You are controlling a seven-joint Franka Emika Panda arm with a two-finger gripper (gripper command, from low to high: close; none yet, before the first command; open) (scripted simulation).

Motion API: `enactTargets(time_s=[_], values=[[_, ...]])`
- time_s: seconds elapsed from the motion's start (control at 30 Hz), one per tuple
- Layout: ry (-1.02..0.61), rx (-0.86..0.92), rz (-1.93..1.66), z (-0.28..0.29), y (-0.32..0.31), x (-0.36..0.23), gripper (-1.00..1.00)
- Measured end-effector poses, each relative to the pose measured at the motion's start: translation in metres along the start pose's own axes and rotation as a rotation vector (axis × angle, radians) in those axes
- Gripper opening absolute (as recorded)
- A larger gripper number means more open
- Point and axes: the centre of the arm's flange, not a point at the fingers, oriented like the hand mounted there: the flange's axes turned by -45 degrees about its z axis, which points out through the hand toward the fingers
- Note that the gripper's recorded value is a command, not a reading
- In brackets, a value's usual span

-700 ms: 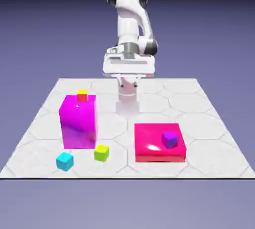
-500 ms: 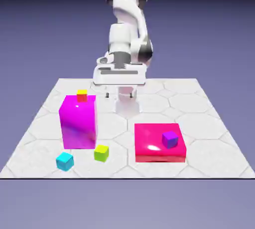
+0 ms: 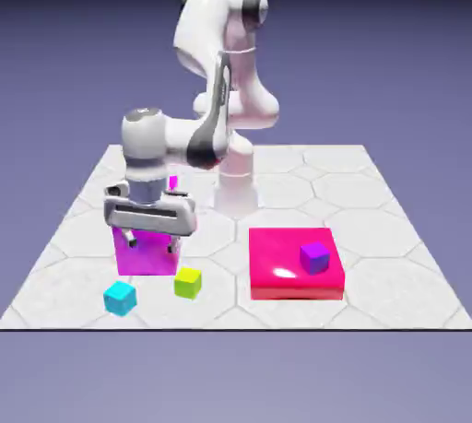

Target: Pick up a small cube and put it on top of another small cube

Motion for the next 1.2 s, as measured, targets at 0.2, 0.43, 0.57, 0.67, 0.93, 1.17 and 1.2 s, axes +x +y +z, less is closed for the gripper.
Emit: enactTargets(time_s=[0.2,0.43,0.57,0.67,0.93,1.17,1.2], values=[[-0.173,-0.034,0.096,0.059,0.061,0.015,0.0],[-0.216,-0.043,0.119,0.143,0.08,0.005,-1.0],[-0.215,-0.041,0.118,0.106,0.078,0.013,-1.0],[-0.22,-0.035,0.101,0.068,0.061,0.008,-1.0],[-0.227,-0.039,-0.045,0.03,-0.031,-0.063,-1.0],[-0.221,-0.053,-0.098,0.089,-0.051,-0.1,1.0],[-0.221,-0.054,-0.098,0.089,-0.051,-0.1,1.0]])
